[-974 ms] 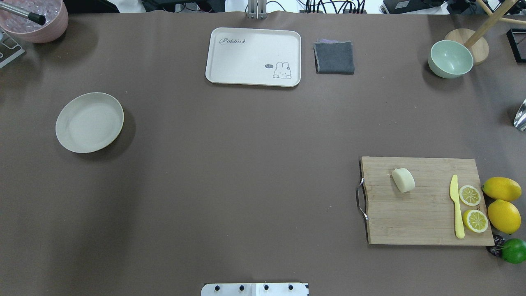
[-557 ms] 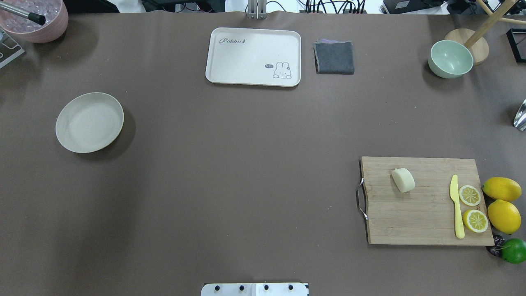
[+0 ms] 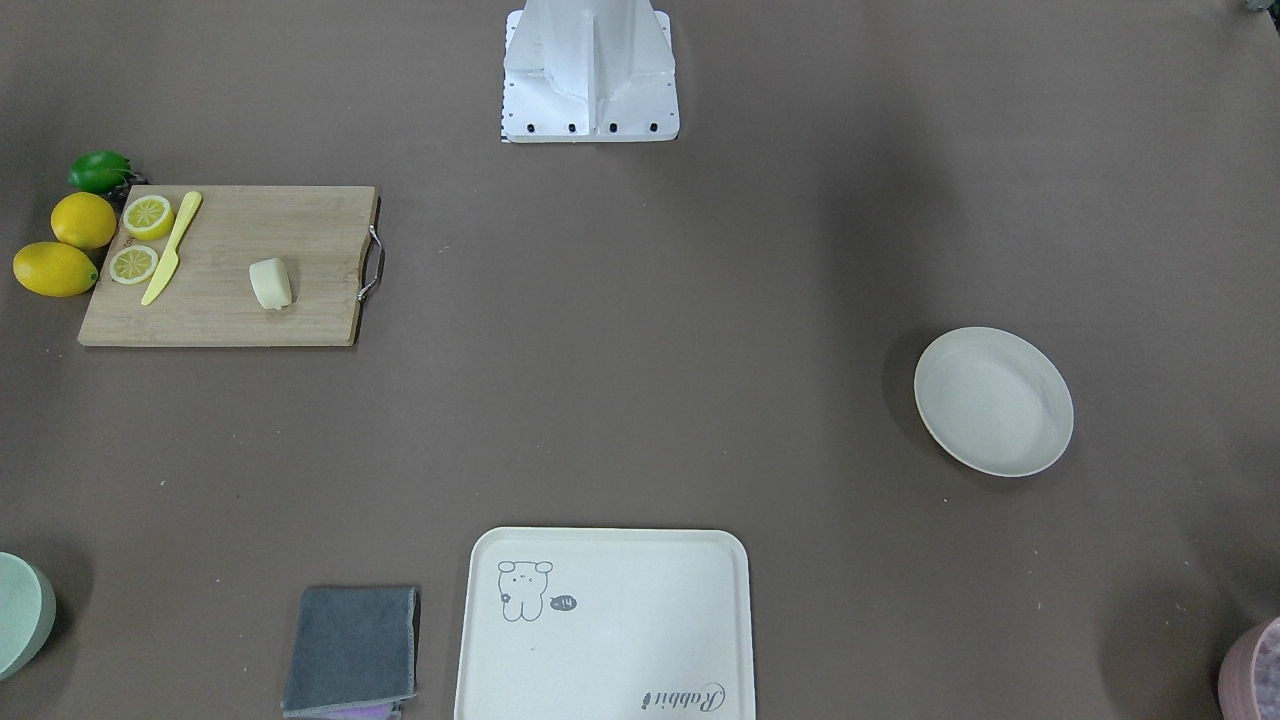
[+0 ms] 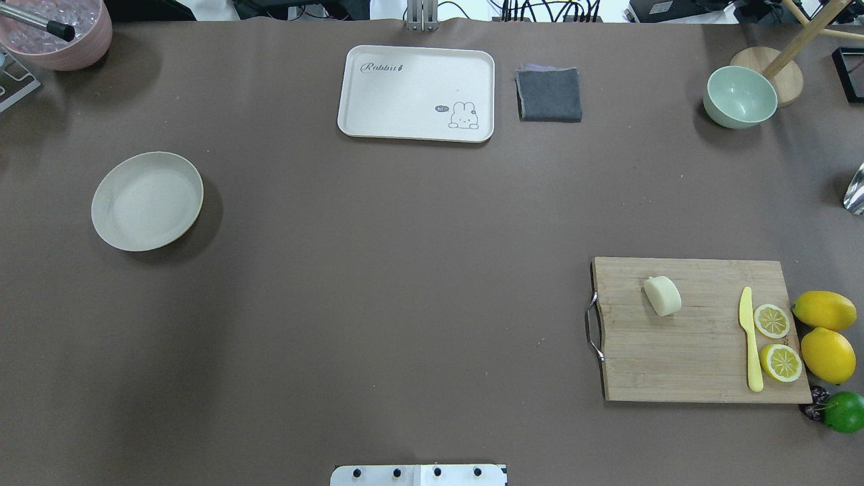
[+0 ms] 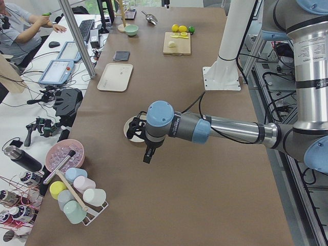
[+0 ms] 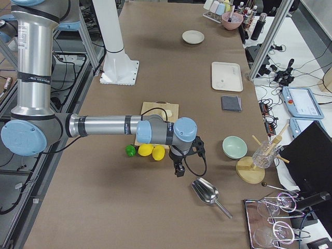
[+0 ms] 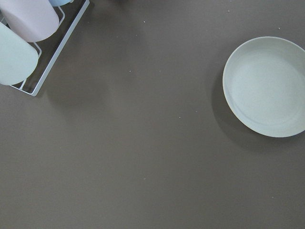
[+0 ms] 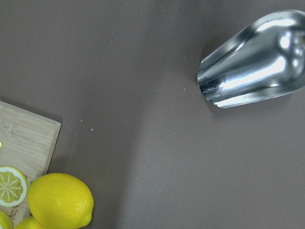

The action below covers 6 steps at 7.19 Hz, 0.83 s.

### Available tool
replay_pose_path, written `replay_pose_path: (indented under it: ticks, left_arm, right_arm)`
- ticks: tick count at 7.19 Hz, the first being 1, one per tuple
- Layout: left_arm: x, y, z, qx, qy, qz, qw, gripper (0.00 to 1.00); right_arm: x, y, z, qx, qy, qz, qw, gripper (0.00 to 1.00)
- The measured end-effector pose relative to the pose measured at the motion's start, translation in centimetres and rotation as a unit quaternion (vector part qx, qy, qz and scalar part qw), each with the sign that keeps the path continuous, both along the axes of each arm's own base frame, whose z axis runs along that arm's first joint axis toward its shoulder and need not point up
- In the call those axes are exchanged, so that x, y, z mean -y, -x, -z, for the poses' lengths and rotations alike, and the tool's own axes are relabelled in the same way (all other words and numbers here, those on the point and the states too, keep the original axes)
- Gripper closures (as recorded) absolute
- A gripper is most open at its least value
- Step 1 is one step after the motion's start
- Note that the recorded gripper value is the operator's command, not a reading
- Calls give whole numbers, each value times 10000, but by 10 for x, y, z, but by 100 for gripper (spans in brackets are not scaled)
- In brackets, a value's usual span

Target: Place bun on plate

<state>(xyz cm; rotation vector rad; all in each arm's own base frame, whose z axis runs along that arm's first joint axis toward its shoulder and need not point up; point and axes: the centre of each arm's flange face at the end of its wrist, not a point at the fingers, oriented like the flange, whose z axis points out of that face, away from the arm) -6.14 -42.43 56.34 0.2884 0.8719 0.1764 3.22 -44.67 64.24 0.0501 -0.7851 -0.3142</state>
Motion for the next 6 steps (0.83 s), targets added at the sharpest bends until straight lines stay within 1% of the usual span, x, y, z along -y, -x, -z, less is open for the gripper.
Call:
replay_pose_path:
  ticks: [4, 6]
  left_arm:
    - [-3, 0, -3, -20, 65, 26, 10000, 2]
    - [-2, 0, -5, -19, 100, 39, 9999, 3]
  right_arm:
    - [0, 0, -2, 29, 16, 8, 10000, 0]
    - [-1, 1, -4, 84, 76, -15, 9999, 0]
